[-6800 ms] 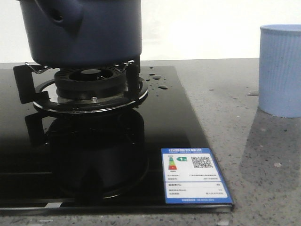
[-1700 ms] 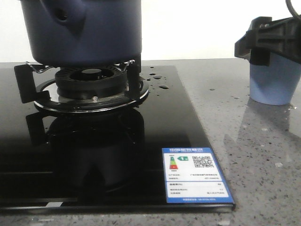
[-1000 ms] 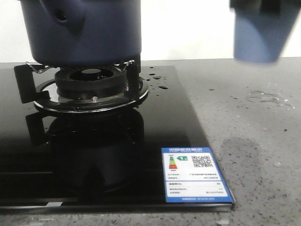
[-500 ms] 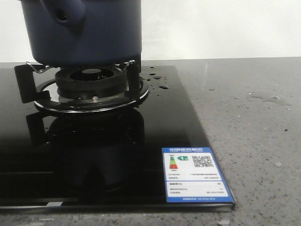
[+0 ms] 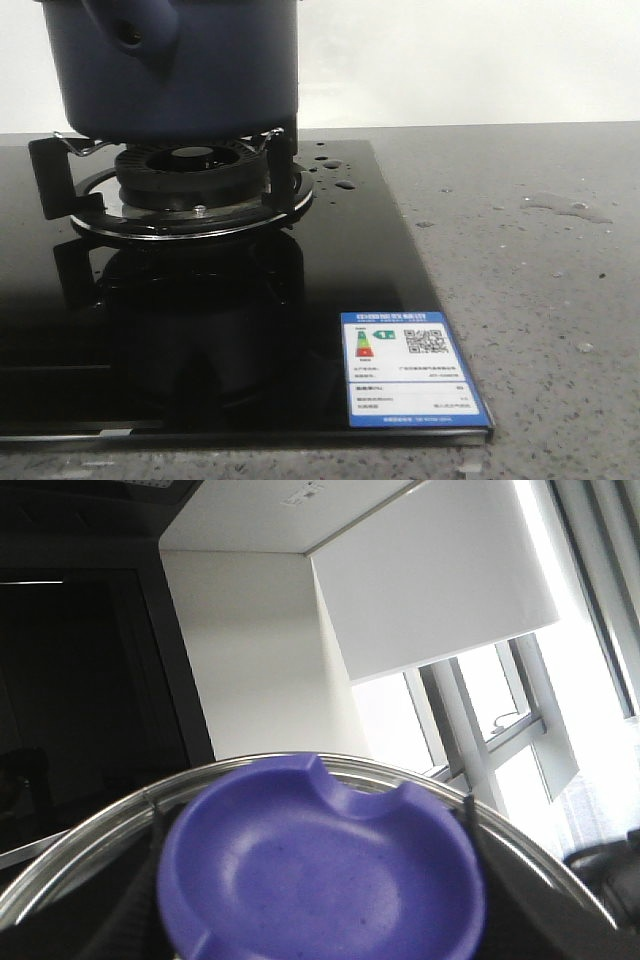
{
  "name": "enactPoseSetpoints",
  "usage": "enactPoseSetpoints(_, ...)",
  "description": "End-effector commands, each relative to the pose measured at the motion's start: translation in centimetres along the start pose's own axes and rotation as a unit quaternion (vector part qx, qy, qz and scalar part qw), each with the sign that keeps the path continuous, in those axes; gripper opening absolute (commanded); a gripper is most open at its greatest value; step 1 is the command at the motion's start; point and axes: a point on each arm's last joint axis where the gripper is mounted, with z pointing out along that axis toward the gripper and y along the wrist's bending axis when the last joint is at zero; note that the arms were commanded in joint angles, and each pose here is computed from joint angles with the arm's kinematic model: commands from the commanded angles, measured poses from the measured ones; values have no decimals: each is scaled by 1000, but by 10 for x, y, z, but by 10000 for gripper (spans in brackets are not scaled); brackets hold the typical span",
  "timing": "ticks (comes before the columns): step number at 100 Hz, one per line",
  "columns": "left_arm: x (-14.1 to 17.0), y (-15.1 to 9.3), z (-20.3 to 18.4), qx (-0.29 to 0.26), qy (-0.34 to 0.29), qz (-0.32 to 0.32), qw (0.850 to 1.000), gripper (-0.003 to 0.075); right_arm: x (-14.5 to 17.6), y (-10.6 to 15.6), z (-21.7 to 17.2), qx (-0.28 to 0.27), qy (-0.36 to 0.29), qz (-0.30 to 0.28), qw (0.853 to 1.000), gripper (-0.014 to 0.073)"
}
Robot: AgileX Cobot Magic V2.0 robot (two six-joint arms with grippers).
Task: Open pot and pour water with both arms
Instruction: 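Lift the cup with the right gripper and carry it over the pot, then tilt the cup with the right gripper to pour water into the pot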
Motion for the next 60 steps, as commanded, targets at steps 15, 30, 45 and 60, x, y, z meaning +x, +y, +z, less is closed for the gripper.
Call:
enactPoseSetpoints(15,-16,0,-2,-9,-36,-27,999,326,-19,-9,1,47,-47,-120,991,214)
enactPoseSetpoints(30,-16,0,-2,-8,-36,-27,999,326,-14,-7,10,60,-36,-216,974,214)
enactPoseSetpoints(45,-16,-1,-2,-6,-36,-27,999,326,-12,-8,14,76,-24,-322,943,214)
enactPoseSetpoints(60,-16,-1,-2,-5,-34,-25,999,326,-12,-11,13,93,-8,-403,911,214)
